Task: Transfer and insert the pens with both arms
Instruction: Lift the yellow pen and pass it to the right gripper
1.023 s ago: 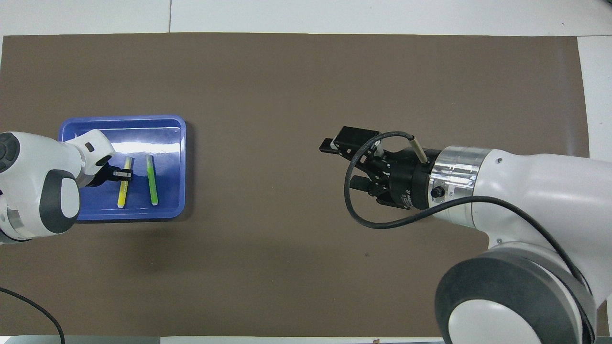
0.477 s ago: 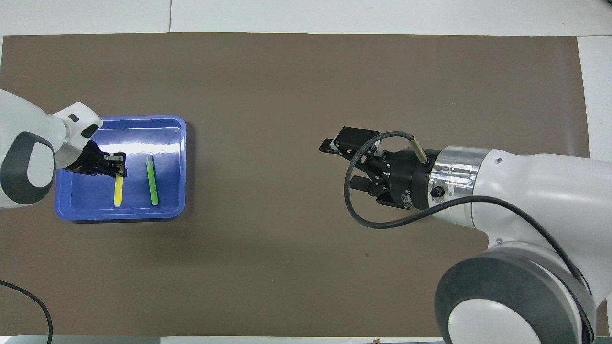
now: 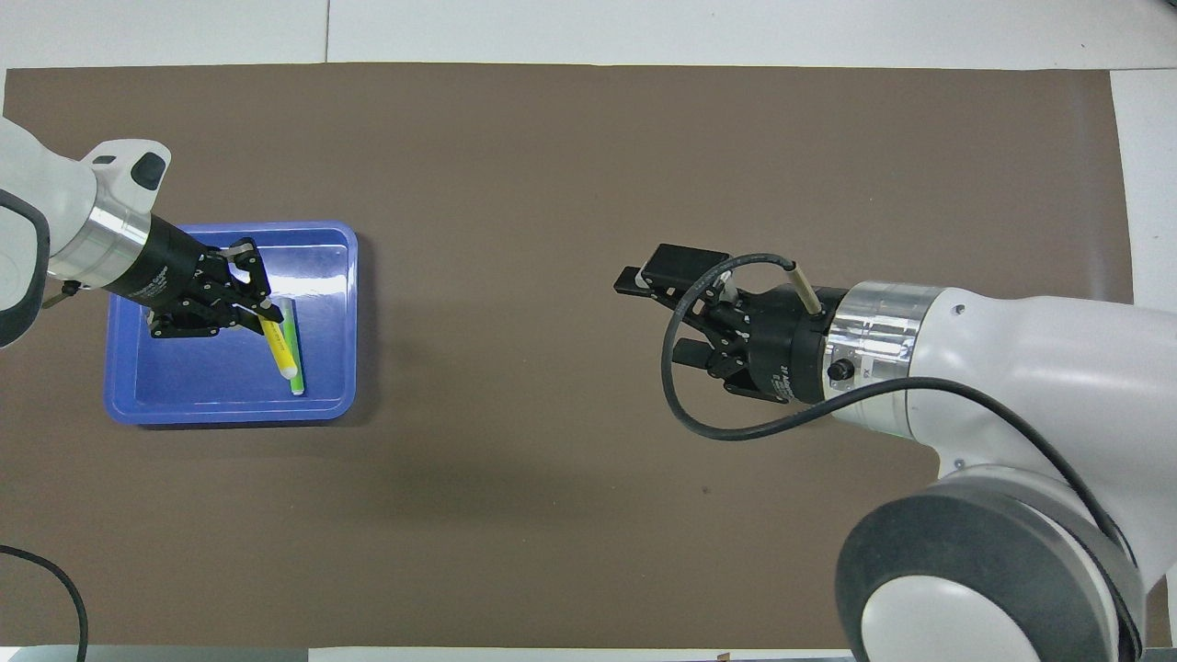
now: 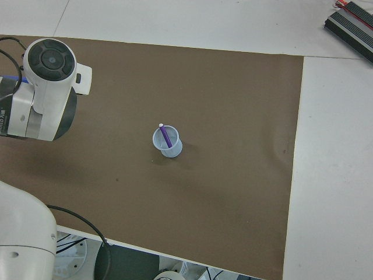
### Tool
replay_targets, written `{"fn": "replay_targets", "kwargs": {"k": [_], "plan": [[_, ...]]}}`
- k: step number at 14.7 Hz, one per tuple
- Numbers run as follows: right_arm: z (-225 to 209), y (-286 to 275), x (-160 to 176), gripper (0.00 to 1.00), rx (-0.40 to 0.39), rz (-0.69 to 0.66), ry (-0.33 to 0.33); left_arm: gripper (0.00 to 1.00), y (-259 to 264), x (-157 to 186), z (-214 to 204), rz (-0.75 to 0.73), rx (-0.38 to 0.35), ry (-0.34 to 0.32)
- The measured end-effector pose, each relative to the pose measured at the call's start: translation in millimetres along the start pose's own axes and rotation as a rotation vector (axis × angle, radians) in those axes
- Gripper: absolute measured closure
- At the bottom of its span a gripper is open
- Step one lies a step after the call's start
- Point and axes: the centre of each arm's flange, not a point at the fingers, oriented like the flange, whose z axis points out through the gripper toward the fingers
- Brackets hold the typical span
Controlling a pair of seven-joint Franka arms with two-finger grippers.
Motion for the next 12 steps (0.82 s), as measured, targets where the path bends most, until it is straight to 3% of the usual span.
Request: {"fn": "replay_targets", "kwargs": {"k": [4, 8, 12], "plan": [[12.2, -4.3, -15.4, 0.0, 0.016, -0.007, 0.008, 0.84, 22.5, -65.4, -11.5, -0.276, -0.071, -0.091], [42.5, -9.8, -38.2, 0.0, 0.05, -0.038, 0.034, 0.84, 36.2, -108.7, -10.2, -0.465, -0.091, -0.216], [71.8, -11.0, -55.1, 0.0, 0.053, -0.062, 0.034, 0.84, 47.5, -137.4, 7.9, -0.568, -0.097, -0.246]]}}
